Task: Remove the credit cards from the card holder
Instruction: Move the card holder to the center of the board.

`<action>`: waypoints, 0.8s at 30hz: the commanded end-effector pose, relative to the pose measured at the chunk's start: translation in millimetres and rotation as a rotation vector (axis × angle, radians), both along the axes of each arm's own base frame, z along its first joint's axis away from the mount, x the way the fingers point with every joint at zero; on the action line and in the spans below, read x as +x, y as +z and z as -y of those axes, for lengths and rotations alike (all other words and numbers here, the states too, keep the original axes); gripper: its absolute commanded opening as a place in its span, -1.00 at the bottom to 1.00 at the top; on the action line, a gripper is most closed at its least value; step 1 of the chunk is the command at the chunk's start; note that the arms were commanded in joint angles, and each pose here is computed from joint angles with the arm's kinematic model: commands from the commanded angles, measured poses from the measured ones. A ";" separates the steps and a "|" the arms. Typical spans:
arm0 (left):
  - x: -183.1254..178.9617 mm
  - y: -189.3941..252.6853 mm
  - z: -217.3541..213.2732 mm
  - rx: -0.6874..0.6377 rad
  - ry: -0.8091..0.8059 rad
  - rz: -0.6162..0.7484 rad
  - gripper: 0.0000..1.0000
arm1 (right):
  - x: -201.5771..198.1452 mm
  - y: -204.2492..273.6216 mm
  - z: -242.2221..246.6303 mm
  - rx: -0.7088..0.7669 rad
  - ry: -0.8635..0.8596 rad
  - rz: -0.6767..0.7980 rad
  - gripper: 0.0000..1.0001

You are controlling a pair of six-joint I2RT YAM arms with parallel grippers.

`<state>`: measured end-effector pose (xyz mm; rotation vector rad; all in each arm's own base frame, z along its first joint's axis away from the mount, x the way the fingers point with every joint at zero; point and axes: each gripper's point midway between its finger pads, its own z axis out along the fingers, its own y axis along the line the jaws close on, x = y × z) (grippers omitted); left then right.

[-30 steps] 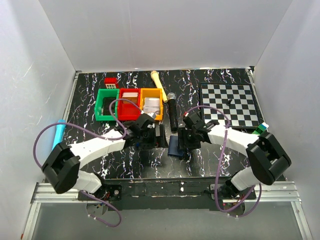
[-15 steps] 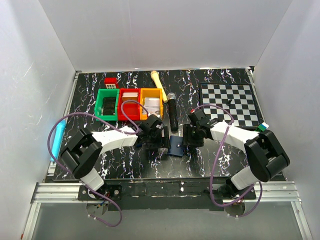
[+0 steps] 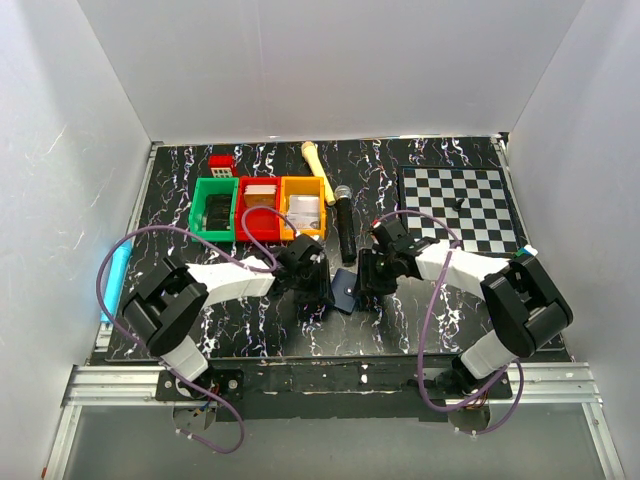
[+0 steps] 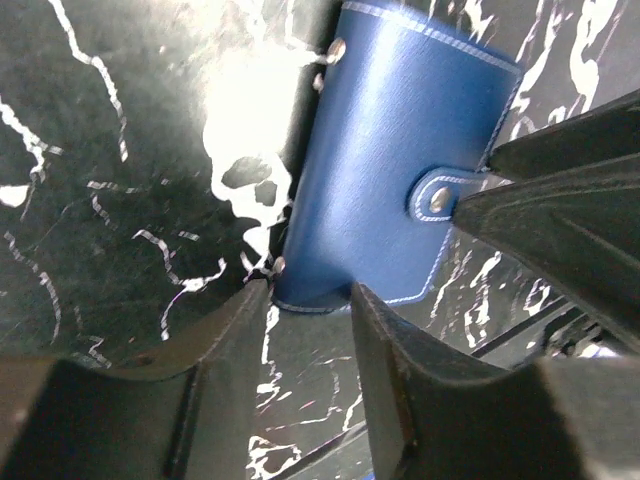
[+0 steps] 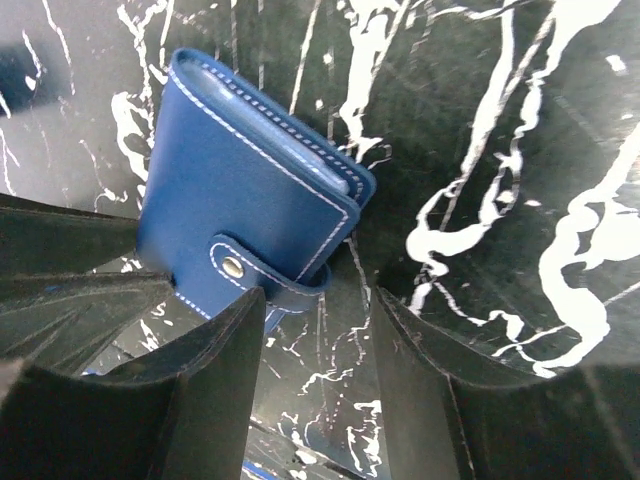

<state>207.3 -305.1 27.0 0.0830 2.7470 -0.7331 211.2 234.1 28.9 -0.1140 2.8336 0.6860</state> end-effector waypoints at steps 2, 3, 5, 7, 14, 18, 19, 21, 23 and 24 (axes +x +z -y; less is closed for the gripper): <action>-21.4 4.1 -11.4 -0.036 -0.005 -0.016 -0.41 | -12.3 1.8 -19.2 0.035 0.066 -0.016 0.08; -25.9 2.9 -14.5 -0.037 -0.003 -0.023 -0.42 | -14.4 1.8 -21.3 0.036 0.072 -0.017 0.08; -34.6 2.1 -18.7 -0.039 -0.003 -0.033 -0.44 | -16.8 1.4 -25.3 0.038 0.079 -0.020 0.08; -41.7 2.8 -21.6 -0.041 -0.006 -0.031 -0.50 | -18.7 1.3 -28.2 0.039 0.083 -0.022 0.08; -48.9 13.8 -35.5 -0.032 0.012 0.007 -0.50 | -16.0 5.6 -25.8 0.027 0.077 -0.003 0.11; -47.8 26.2 -41.2 -0.022 0.028 0.029 -0.41 | -14.2 16.6 -17.6 0.008 0.061 0.037 0.18; -48.2 29.0 -43.3 -0.016 0.029 0.033 -0.37 | -15.3 18.8 -15.6 0.007 0.059 0.041 0.19; -47.7 37.3 -45.8 -0.015 0.034 0.048 -0.28 | -17.2 22.4 -12.7 0.010 0.056 0.053 0.21; -46.8 45.1 -48.1 -0.022 0.043 0.068 -0.20 | -18.4 24.0 -11.8 0.017 0.053 0.060 0.21; -45.3 47.8 -49.2 -0.024 0.051 0.080 -0.17 | -19.8 25.0 -13.2 0.029 0.051 0.058 0.21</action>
